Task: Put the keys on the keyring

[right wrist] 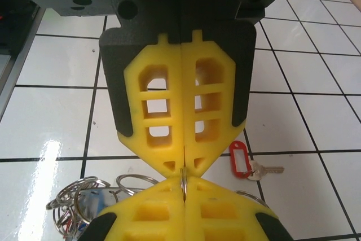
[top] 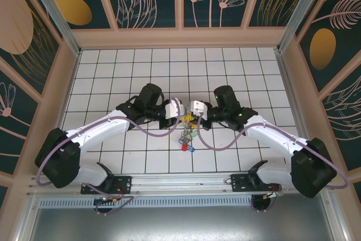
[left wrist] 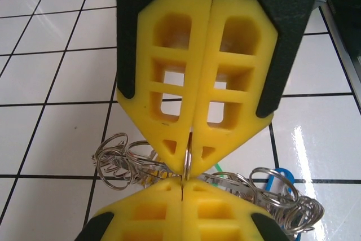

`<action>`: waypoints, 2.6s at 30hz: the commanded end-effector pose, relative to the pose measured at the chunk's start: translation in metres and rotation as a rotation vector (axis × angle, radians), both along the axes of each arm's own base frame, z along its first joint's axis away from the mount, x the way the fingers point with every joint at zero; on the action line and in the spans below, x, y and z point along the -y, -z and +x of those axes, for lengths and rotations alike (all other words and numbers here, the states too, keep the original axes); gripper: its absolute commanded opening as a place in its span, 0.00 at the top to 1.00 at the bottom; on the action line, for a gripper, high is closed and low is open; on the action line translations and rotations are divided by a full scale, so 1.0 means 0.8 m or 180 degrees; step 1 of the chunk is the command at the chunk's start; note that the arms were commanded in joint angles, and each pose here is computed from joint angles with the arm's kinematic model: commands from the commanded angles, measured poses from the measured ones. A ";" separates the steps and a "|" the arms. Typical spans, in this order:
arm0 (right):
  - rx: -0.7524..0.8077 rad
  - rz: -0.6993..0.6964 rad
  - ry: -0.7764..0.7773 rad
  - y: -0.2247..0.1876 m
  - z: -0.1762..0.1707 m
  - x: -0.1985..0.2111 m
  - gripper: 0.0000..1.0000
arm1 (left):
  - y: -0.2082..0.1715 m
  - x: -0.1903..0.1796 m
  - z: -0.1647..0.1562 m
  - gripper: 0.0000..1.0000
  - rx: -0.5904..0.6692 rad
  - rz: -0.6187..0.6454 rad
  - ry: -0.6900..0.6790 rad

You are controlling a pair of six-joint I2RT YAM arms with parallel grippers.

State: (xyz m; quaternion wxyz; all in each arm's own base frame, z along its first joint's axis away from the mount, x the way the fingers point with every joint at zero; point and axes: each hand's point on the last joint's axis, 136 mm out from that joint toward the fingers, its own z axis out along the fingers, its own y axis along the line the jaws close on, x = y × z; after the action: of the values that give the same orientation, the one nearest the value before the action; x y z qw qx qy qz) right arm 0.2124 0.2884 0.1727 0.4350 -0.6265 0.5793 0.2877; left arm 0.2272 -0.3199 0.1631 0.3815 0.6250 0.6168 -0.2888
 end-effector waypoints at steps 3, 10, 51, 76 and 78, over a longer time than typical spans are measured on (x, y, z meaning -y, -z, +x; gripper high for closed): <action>0.0135 0.0729 0.0105 -0.042 -0.005 0.005 1.00 | -0.034 0.011 -0.006 0.89 0.0101 -0.0380 0.0052; 0.0180 0.1378 0.0176 -0.076 -0.016 0.017 1.00 | -0.034 0.013 -0.010 0.82 0.0040 -0.0467 0.0091; 0.0213 0.1296 0.0195 -0.052 -0.022 0.018 1.00 | -0.114 0.026 -0.023 0.78 0.0177 -0.1091 0.0323; 0.0347 0.1597 0.0205 -0.092 -0.024 0.024 1.00 | -0.064 0.015 -0.027 0.76 0.0089 -0.0636 0.0339; 0.0353 0.1617 0.0198 -0.095 -0.024 0.024 1.00 | -0.064 0.017 -0.029 0.76 0.0055 -0.0650 0.0373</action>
State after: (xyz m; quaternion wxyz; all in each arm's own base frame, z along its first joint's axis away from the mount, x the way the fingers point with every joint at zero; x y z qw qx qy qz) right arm 0.1980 0.2699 0.2167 0.5811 -0.4947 0.5298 0.3700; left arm 0.2115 -0.3332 0.2135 0.4365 0.6090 0.5549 -0.3614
